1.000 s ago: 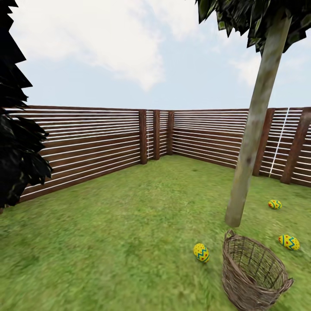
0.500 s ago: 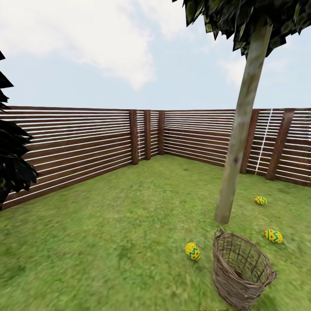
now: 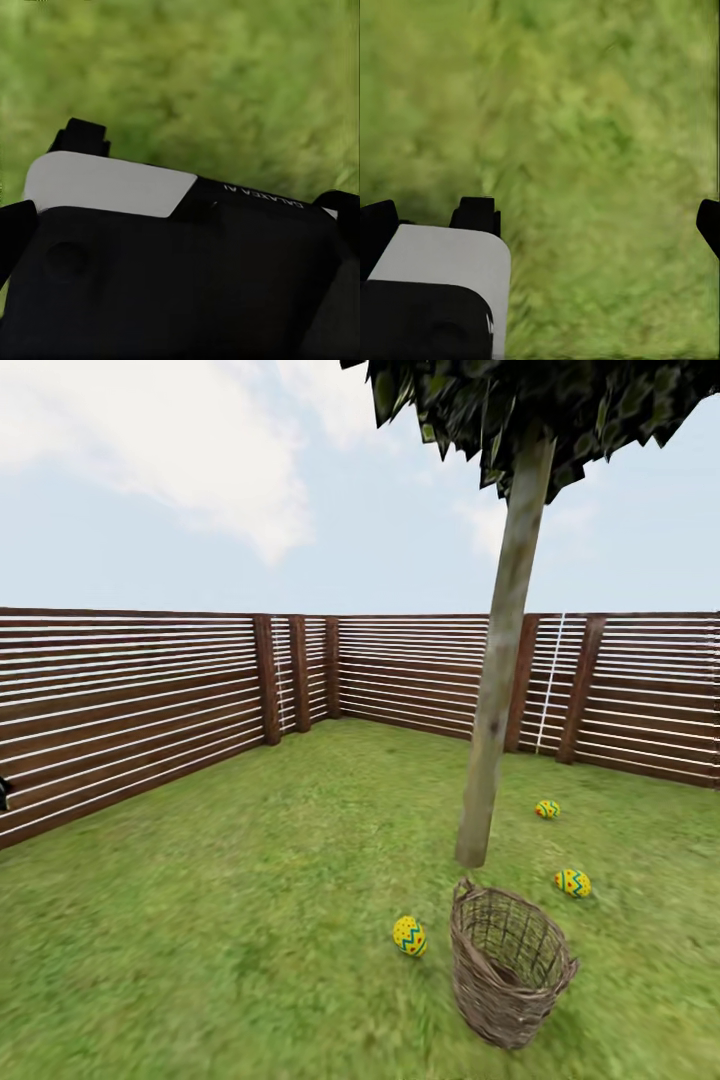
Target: Take the three Easter eggs out of the wicker basket on the lawn in the garden, then place them on the lawn next to a single tree (choose any tree) so that all three eggs are next to the same tree and none are left in the basket.
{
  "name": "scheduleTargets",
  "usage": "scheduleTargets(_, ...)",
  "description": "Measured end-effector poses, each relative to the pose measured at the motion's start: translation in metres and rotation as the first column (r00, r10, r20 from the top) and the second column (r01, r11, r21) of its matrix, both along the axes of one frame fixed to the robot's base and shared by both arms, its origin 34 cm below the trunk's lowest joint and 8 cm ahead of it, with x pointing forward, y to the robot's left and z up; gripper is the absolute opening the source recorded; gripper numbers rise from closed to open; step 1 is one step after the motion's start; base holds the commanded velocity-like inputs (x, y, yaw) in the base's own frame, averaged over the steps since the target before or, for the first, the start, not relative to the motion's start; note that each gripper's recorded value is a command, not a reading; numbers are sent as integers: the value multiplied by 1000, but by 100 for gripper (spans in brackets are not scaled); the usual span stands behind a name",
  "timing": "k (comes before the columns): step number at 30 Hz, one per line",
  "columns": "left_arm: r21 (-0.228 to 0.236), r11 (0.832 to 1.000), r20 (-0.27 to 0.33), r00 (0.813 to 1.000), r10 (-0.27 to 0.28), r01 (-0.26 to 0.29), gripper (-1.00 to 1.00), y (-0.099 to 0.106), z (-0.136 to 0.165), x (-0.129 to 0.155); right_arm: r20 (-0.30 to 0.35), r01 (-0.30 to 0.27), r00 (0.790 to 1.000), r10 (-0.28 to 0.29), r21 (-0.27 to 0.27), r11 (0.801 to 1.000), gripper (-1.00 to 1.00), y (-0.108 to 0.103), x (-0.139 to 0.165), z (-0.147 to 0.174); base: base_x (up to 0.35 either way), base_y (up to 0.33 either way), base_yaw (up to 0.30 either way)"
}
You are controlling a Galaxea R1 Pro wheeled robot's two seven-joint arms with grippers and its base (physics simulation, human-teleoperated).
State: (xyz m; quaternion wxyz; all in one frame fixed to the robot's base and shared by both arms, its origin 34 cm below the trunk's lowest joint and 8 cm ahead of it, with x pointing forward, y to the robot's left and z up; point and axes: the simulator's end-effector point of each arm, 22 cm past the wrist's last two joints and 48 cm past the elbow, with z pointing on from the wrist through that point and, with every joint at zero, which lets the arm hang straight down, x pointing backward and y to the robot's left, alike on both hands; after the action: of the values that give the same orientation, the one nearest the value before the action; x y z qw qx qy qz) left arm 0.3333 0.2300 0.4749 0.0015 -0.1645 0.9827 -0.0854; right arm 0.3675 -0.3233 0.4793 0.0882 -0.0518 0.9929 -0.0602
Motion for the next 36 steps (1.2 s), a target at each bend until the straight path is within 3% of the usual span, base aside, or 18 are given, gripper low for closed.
scheduleTargets(3, 6, 1000, -10, 1000, 1, -1, 100, 2, 3, -7, -9, 1, 1000, -1, -10, 1000, 100, 1, -4, 4, 0, 0, -283)
scheduleTargets(5, 11, 1000, -35, 999, 3, -2, 100, 4, 1, -27, -26, 2, 1000, -2, -11, 1000, 100, 1, -16, 3, 0, 0, -284)
scheduleTargets(9, 18, 1000, -87, 996, 6, -4, 100, 9, -1, -68, -78, 19, 997, -20, -8, 1000, 100, 2, -59, -2, 0, 0, -285)
scheduleTargets(10, 17, 1000, -122, 993, 3, -1, 100, 6, -5, -99, -112, 43, 993, -44, -14, 999, 100, 1, -89, -7, 0, 0, -285)
scheduleTargets(13, 32, 999, -148, 989, 5, 0, 100, 10, -8, -141, -131, 44, 990, -45, -12, 999, 100, 3, -138, -12, 0, 0, -286)
scheduleTargets(18, 52, 999, -177, 984, 9, 0, 100, 16, -4, -189, -159, 40, 986, -40, -3, 999, 100, 10, -174, -9, 0, 0, -286)
scheduleTargets(24, 76, 997, -157, 988, 11, 0, 100, 21, 2, -209, -151, 67, 986, -68, -16, 998, 100, 18, -177, 0, 0, 0, -287)
scheduleTargets(27, 75, 997, -156, 988, 11, 1, 100, 21, 7, -210, -138, 89, 986, -90, -11, 996, 100, 28, -175, 5, 0, 0, -282)
scheduleTargets(36, 73, 997, -151, 989, 9, 2, 100, 18, 21, -210, -132, 96, 986, -98, -22, 995, 100, 27, -174, 19, 0, 0, -191)
